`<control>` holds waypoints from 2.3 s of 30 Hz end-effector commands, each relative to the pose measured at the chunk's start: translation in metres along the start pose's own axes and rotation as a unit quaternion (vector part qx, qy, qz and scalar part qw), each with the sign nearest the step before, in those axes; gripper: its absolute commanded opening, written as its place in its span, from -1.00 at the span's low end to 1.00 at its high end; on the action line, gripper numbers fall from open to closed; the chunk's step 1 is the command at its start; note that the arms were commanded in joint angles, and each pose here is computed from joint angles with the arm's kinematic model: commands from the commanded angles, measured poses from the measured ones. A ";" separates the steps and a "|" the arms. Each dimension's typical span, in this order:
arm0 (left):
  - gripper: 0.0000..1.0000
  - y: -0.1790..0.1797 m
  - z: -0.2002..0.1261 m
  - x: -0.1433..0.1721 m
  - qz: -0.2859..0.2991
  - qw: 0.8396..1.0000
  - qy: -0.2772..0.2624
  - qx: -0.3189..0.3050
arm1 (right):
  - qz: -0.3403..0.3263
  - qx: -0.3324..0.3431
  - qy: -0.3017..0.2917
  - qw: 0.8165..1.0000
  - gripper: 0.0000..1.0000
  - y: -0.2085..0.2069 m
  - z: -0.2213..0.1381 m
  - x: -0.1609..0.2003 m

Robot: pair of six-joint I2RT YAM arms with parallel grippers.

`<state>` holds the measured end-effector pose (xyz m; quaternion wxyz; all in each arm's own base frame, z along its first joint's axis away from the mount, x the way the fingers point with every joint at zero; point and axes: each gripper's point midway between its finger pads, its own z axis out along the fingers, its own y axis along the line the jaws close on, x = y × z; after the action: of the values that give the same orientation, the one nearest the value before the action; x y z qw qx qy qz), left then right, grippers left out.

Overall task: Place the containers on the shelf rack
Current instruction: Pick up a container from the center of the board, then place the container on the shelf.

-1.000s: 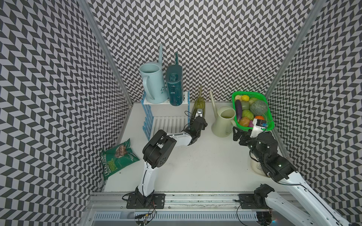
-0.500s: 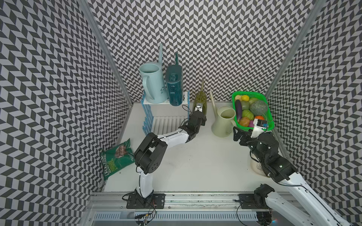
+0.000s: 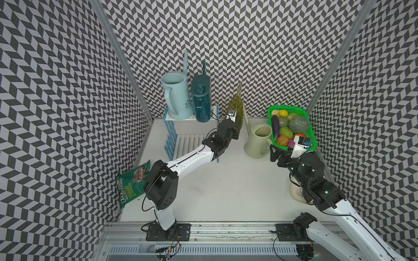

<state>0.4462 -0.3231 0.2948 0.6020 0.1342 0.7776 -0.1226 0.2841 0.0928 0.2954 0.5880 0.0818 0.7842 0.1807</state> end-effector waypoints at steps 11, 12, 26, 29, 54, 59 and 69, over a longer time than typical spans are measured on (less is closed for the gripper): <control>-0.96 -0.041 -0.118 -0.072 0.019 0.979 -0.031 0.201 | -0.008 -0.017 -0.053 0.998 0.99 0.013 -0.017 -0.044; -0.96 -0.043 -0.130 -0.071 0.022 0.975 -0.030 0.218 | -0.010 -0.017 -0.056 0.998 0.99 0.014 -0.019 -0.047; -0.99 -0.006 -0.274 -0.023 0.114 0.949 -0.022 0.294 | -0.054 -0.063 -0.059 0.995 0.99 0.036 -0.032 -0.065; -1.00 0.002 -0.295 -0.004 0.133 0.944 -0.012 0.303 | -0.081 -0.093 -0.042 0.991 0.99 0.046 -0.028 -0.054; -1.00 0.085 -0.306 0.034 0.210 0.971 -0.005 0.112 | -0.094 -0.138 -0.007 0.986 0.99 0.054 -0.018 -0.021; -1.00 0.098 -0.311 0.042 0.248 0.965 -0.002 0.082 | -0.092 -0.141 -0.006 0.986 0.99 0.056 -0.017 -0.021; -1.00 0.113 -0.310 0.077 0.331 0.942 0.026 0.054 | -0.088 -0.148 0.000 0.985 0.99 0.061 -0.013 -0.022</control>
<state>0.1831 -0.1100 0.2800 0.5538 0.4215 0.7179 0.0120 0.2717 0.1376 0.3205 0.5833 -0.0776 0.7760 0.2273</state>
